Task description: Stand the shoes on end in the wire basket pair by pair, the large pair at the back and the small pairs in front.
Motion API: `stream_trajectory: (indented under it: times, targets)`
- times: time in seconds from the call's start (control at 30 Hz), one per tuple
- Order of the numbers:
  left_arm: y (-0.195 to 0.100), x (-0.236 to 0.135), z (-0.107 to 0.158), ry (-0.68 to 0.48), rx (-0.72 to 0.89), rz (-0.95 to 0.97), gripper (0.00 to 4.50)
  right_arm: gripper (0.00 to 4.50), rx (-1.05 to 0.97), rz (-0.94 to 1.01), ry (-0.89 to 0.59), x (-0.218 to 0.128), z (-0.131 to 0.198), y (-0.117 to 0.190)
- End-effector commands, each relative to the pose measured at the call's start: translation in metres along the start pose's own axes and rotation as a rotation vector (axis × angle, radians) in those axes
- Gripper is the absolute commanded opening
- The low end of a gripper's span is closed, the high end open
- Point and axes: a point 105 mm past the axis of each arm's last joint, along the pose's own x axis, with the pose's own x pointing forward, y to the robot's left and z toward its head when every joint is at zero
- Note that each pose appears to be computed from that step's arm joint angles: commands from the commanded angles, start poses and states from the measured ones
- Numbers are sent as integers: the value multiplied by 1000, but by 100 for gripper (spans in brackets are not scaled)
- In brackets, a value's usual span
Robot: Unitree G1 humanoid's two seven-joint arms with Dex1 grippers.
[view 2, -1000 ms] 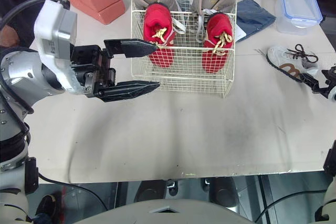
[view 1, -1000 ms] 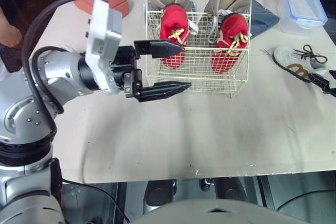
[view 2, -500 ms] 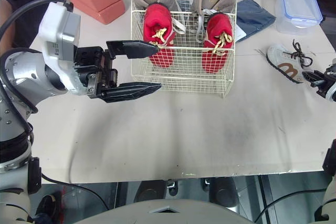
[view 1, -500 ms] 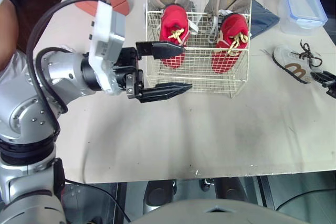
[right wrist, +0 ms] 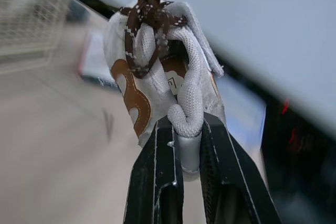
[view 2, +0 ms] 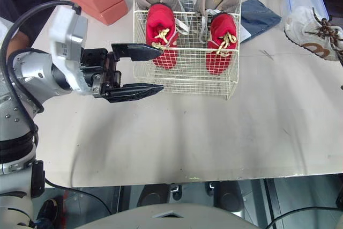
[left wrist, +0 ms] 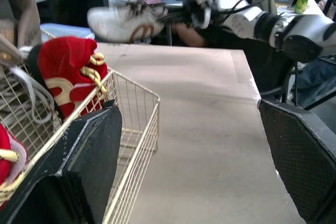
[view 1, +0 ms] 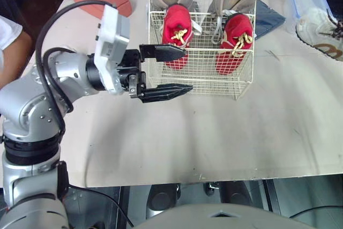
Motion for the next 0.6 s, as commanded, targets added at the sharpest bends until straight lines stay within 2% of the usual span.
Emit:
stream_trajectory:
  times: [0.03, 0.23, 0.4, 0.6]
  targets:
    - [5, -6, 10, 3, 66, -7, 450, 7, -290, -8, -259, 4, 73, 4]
    - [13, -8, 7, 20, 87, -24, 450, 7, -508, 122, -407, 8, 115, 36]
    - [13, -4, 8, 21, 95, -68, 450, 7, -578, 391, -494, 16, 128, 89]
    - [7, 11, 0, 55, 85, -137, 450, 7, -680, 605, -591, 34, 139, 130]
